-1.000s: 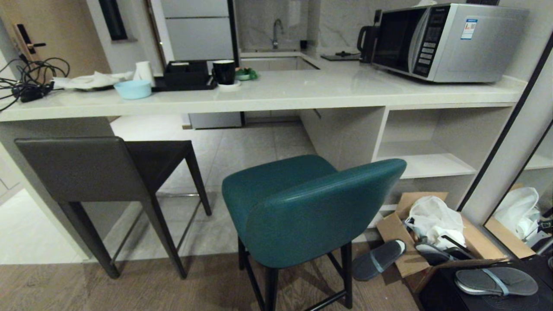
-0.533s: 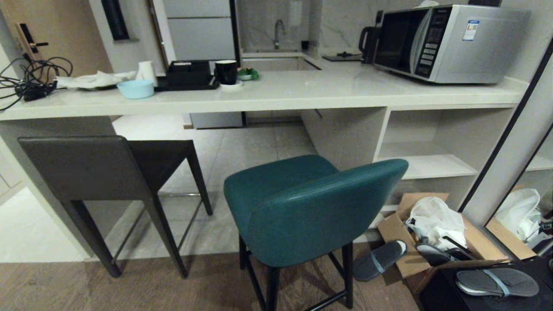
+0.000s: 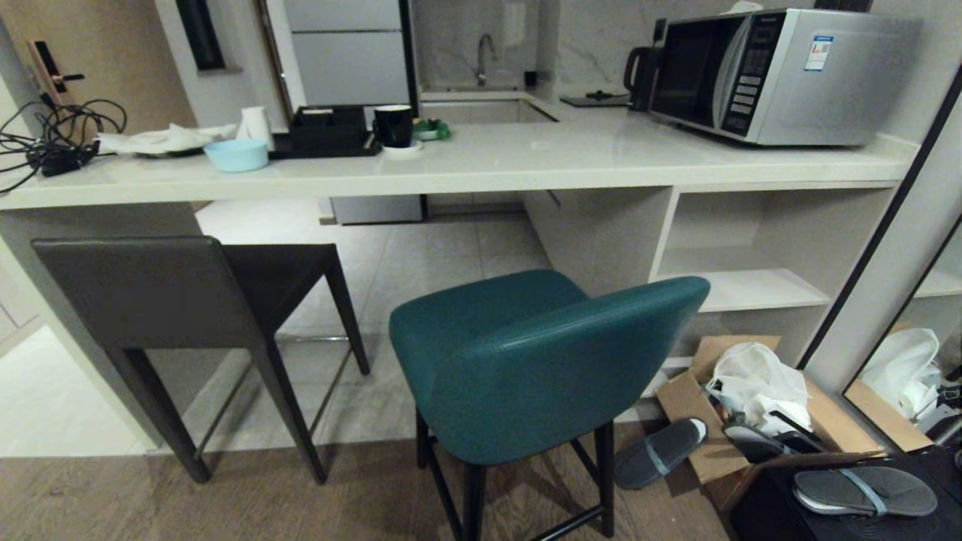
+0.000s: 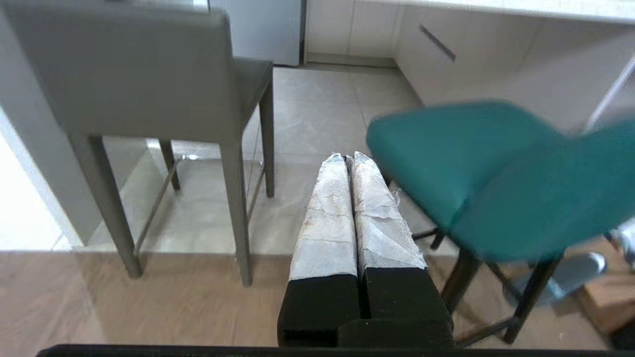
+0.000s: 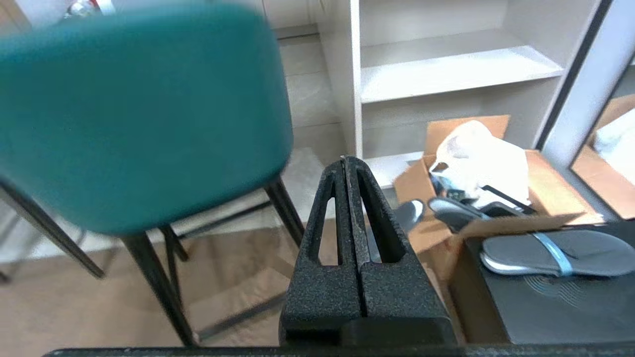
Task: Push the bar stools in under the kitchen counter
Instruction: Push the blue chair back under the dining table
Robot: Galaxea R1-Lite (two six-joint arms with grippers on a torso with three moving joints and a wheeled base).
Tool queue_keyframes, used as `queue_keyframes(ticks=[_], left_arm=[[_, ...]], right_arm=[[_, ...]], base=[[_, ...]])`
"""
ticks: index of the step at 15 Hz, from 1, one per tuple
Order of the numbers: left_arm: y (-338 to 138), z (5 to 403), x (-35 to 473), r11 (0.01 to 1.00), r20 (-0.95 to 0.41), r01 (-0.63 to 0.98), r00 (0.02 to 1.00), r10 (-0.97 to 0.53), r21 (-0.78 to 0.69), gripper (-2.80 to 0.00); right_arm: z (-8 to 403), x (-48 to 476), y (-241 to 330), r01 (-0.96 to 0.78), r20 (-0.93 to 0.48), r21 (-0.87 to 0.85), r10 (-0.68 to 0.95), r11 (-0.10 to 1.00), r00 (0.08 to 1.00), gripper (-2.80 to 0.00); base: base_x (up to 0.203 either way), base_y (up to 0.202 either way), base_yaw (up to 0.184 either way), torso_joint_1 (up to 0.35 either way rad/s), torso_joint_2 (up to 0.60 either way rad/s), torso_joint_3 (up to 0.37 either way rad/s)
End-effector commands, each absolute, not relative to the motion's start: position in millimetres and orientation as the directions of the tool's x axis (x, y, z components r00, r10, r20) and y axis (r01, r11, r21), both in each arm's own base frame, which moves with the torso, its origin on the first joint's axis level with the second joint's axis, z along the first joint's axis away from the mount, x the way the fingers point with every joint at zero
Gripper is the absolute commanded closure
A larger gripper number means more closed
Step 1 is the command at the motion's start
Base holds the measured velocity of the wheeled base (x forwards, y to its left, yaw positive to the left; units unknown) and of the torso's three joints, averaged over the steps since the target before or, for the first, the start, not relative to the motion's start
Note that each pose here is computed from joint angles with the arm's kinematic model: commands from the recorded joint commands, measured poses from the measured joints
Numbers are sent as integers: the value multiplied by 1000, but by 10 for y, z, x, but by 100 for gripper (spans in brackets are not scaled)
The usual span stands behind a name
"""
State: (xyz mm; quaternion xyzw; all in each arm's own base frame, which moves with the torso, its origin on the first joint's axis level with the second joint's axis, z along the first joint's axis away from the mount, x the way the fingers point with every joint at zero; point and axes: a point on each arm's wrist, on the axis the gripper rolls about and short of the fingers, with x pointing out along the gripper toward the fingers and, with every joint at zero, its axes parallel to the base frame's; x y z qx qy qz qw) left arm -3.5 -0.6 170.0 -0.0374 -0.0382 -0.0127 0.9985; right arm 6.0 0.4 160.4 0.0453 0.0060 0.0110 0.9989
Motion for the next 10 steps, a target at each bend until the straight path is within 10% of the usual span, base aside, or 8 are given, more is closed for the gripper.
queue_keyframes(ticks=[1, 10], left_arm=[[-40, 1963, 708, 996, -100, 58, 993, -64, -70, 0], [-1560, 1495, 1942, 983, -121, 175, 976, -180, -56, 0]], right_arm=[[1864, 832, 11, -10, -157, 103, 26, 995, 987, 0], [1689, 3139, 7, 1, -109, 156, 16, 988, 994, 0]], base=[[0, 0, 0, 0, 0, 0], [0, 0, 0, 0, 0, 0]])
